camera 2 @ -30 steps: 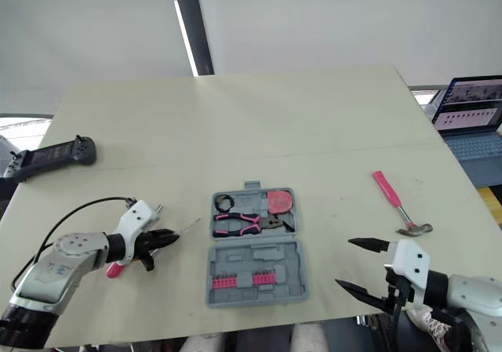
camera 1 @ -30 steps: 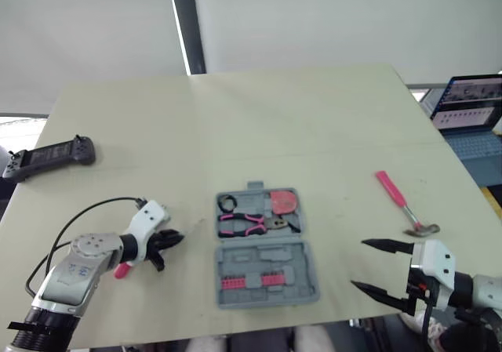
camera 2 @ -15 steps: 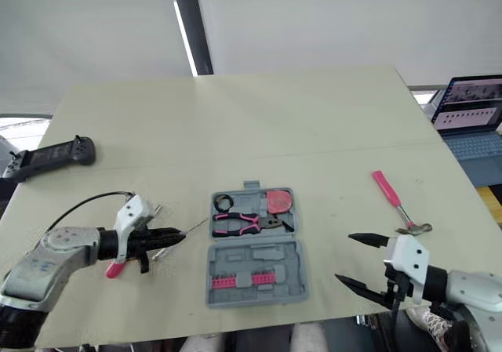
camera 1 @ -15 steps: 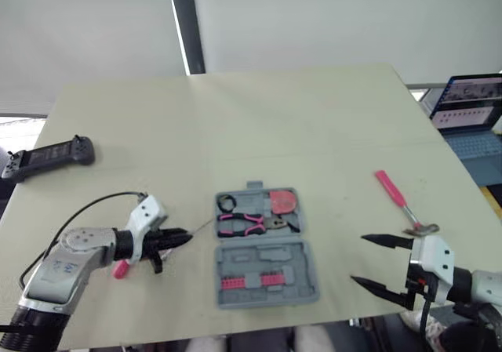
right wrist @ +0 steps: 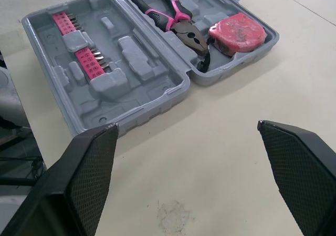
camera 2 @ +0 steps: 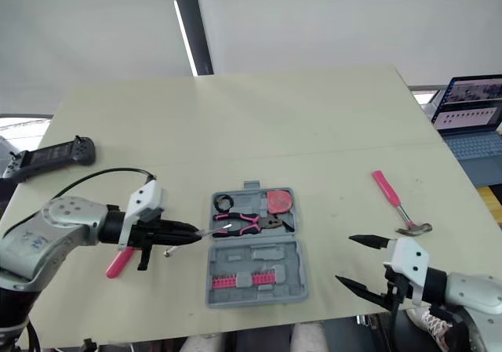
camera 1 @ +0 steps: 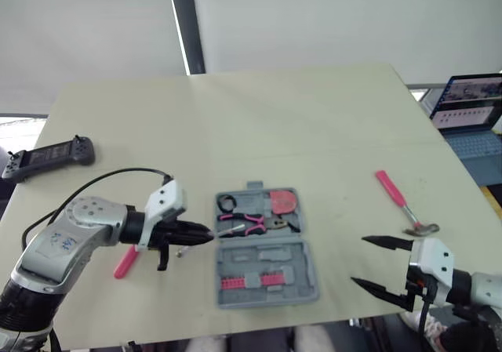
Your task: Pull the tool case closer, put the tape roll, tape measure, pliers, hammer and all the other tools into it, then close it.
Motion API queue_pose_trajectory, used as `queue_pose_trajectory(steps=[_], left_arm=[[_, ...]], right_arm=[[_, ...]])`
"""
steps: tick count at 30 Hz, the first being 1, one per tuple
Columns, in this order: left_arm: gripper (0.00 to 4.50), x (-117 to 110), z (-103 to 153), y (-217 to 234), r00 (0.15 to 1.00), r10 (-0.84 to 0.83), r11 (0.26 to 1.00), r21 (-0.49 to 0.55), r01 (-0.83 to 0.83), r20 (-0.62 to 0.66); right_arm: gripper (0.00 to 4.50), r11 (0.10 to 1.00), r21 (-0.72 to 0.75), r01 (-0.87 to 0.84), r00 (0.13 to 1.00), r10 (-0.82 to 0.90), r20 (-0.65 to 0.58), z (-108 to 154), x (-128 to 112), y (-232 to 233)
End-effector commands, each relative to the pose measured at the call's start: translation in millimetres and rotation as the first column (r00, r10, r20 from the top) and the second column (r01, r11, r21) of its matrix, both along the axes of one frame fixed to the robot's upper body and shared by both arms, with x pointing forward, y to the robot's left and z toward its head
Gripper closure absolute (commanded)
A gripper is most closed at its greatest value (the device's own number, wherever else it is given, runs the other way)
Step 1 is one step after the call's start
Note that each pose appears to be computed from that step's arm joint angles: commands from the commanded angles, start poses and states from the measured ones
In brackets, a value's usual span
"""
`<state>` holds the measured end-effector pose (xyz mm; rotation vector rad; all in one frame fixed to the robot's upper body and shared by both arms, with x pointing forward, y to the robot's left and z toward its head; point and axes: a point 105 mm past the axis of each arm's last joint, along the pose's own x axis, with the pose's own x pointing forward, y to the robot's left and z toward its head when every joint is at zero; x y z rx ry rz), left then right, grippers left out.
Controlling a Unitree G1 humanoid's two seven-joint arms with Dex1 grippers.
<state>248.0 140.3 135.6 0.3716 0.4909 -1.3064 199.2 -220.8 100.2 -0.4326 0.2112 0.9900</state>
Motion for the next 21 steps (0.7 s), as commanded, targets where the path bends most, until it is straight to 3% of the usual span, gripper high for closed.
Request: queue_pose_trajectory(steps=[1, 9, 21], left_arm=[[4.46, -2, 4, -11, 0.998, -0.049, 0.998, 0.045, 0.047, 0.039], [4.46, 11, -3, -38, 0.986, -0.112, 0.971, 0.226, 0.083, 0.120], [4.46, 17, -15, -64, 0.984, -0.095, 0.945, 0.325, 0.040, 0.154]], right_arm=[[0.00, 1.000, -0.003, -0.005, 1.000, 0.005, 0.027, 4, 0, 1], [0.00, 1.000, -0.022, -0.010, 1.000, 0.011, 0.021, 1, -2, -2], [0.00, 0.999, -0.032, 0.002, 1.000, -0.002, 0.016, 0, -6, -5]])
